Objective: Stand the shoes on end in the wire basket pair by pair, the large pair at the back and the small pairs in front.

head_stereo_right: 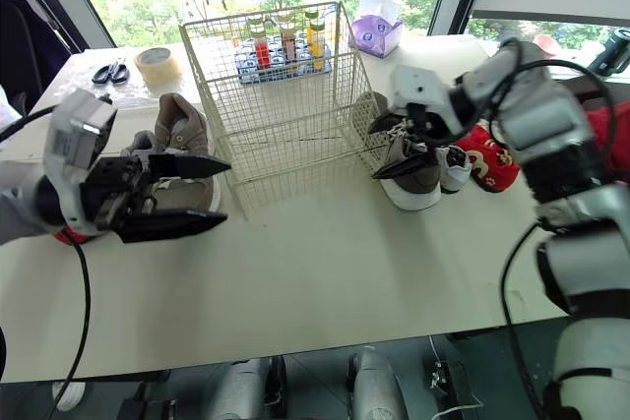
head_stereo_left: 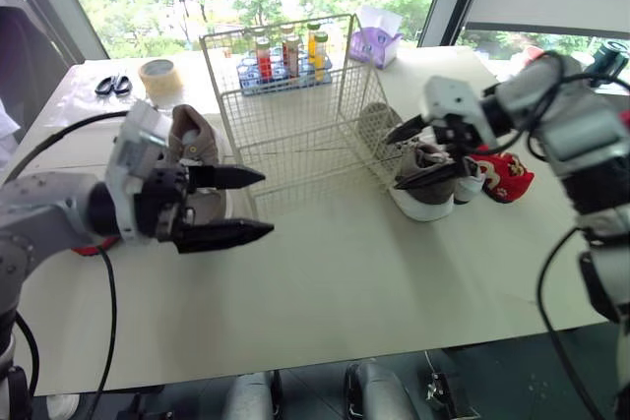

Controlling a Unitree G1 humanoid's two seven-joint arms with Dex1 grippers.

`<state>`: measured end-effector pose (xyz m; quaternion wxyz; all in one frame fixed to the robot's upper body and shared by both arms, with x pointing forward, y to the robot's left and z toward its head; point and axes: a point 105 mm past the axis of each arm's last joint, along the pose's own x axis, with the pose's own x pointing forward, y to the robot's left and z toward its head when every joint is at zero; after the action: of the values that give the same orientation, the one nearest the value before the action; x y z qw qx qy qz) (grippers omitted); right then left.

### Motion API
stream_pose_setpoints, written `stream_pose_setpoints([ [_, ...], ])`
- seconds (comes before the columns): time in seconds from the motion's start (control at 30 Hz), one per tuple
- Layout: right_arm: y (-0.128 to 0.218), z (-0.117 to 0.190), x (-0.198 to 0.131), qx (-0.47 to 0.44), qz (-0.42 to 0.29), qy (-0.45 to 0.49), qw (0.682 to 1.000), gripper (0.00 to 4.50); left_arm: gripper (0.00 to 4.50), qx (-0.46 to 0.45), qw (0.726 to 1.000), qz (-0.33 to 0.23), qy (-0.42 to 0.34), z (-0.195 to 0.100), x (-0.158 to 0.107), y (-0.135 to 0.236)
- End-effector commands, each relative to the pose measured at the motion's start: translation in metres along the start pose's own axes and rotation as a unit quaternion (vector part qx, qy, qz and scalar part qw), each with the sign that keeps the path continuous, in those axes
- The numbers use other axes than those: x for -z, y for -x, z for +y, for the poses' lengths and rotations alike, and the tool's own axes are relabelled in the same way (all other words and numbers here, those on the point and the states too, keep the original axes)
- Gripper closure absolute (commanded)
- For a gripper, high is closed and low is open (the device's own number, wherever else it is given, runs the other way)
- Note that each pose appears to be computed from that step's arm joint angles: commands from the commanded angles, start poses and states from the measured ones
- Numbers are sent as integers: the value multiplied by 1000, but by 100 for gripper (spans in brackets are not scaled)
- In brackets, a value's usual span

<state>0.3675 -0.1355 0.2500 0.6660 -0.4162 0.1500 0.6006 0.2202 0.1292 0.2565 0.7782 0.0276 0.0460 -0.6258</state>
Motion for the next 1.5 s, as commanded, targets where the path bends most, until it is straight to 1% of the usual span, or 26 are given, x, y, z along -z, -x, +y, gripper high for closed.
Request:
stream_pose_setpoints([
  [0.03, -2, -10, -3, -4, 18, 29, 999, 0, 3, -9, 1000, -11, -10, -4, 0, -2],
  [0.1, -9, -12, 2, -16, 37, 35, 999, 0, 3, -14, 1000, -7, -9, -4, 6, -4],
  [0.2, -17, -9, 12, -39, 61, 33, 997, 77, 0, -23, 1000, -12, -8, -4, 8, -6],
  [0.33, -23, -7, 21, -53, 81, 31, 995, 267, 0, -34, 999, -14, -8, -3, 12, -6],
  [0.37, -24, -5, 23, -56, 83, 28, 995, 321, 0, -35, 999, -15, -8, -3, 13, -7],
  [0.4, -26, -5, 24, -57, 83, 25, 995, 364, 0, -36, 999, -17, -8, -3, 14, -8],
  [0.43, -27, -5, 25, -53, 83, 20, 995, 416, 0, -37, 999, -18, -7, -3, 15, -8],
  [0.47, -27, -7, 25, -44, 80, 15, 996, 434, 0, -39, 999, -18, -7, -3, 17, -9],
  [0.53, -27, -10, 23, -30, 68, 0, 997, 434, 0, -43, 999, -17, -7, -3, 20, -10],
  [0.63, -25, -17, 1, 23, 2, -51, 998, 434, 0, -45, 999, -17, -7, -1, 19, -12],
  [0.7, -24, -11, -14, 27, -35, -91, 995, 434, 0, -43, 999, -14, -8, 0, 19, -13],
  [0.73, -24, -6, -18, 25, -40, -97, 994, 434, 0, -41, 999, -11, -8, 0, 19, -13],
  [0.87, -33, 19, -26, 38, -38, -106, 993, 434, 0, -33, 999, -7, -9, 4, 17, -12],
  [0.97, -42, 35, -20, 50, -23, -103, 993, 434, 0, -27, 1000, -6, -12, 8, 16, -14],
  [1.13, -47, 49, -22, 56, -26, -123, 990, 434, 0, -17, 1000, -1, -14, 10, 17, -17],
  [1.23, -52, 54, -19, 62, -25, -137, 988, 434, 0, -8, 1000, -2, -15, 9, 16, -20],
  [1.3, -55, 52, -15, 75, -22, -153, 985, 434, 0, 0, 1000, 1, -14, 8, 17, -22],
  [1.5, -58, 42, -15, 100, -18, -144, 984, 434, 0, 2, 1000, 10, -10, 11, 19, -20],
])
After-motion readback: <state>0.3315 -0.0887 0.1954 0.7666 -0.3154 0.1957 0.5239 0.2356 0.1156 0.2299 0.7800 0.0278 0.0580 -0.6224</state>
